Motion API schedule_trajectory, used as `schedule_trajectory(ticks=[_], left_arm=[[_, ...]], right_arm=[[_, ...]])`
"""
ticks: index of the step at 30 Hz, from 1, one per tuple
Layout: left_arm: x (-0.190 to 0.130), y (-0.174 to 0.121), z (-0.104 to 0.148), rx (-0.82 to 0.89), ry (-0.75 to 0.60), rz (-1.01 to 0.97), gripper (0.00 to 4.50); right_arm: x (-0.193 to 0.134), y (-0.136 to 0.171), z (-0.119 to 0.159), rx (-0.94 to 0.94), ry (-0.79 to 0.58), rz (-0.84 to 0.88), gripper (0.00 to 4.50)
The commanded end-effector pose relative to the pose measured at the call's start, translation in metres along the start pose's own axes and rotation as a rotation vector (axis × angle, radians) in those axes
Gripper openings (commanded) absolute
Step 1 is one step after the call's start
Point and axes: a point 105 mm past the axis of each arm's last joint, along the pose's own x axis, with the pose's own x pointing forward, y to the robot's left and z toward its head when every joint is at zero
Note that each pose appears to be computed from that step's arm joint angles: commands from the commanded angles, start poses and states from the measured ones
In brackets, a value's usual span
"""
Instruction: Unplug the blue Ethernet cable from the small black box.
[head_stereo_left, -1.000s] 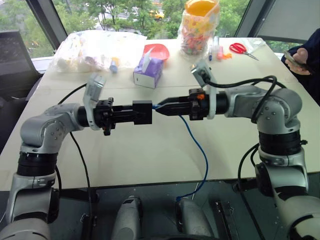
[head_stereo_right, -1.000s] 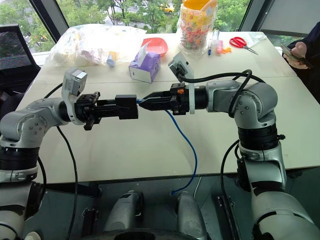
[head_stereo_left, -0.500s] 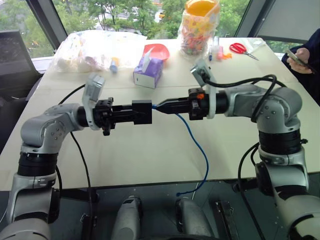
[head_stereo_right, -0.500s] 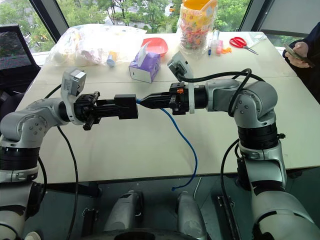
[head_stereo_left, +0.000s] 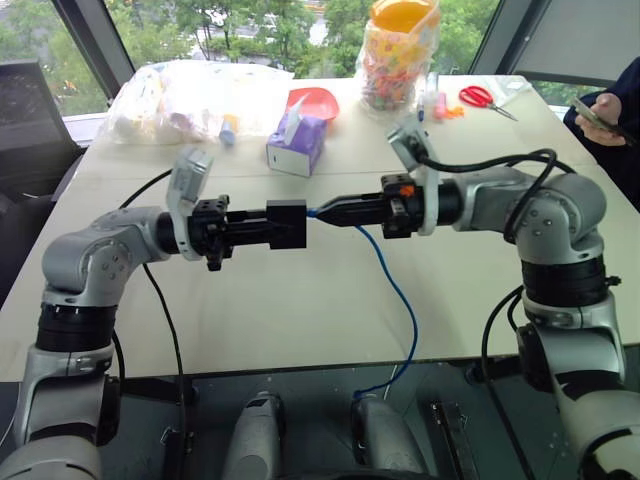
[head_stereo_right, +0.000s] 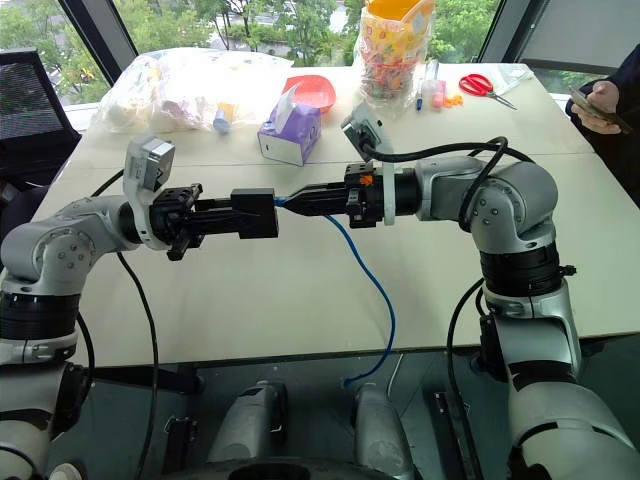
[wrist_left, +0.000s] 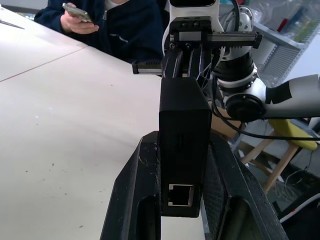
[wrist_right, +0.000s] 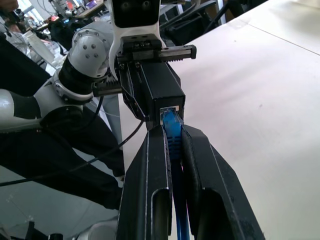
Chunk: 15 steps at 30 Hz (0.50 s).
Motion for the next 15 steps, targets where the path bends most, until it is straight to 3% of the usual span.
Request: schedule_trajectory(ticks=[1, 8, 11, 15], left_arm=[[-0.023, 0.001, 0.017, 0.036, -0.042, 0.074, 0.51], [-0.027, 0.001, 0.021, 0.036, -0.059, 0.094, 0.51], [-0.027, 0.003, 0.02, 0.05, -0.055, 0.109, 0.51], [-0.024, 0.011, 0.02, 0.123, -0.043, 0.146, 0.51]], right_arm=[[-0.042, -0.021, 0.017, -0.037, -0.055, -0.18, 0.12], [-0.055, -0.024, 0.019, -0.037, -0.059, -0.209, 0.12], [-0.066, -0.039, 0.029, -0.083, -0.07, -0.308, 0.12], [-0.084, -0.056, 0.074, -0.223, -0.131, -0.453, 0.12]])
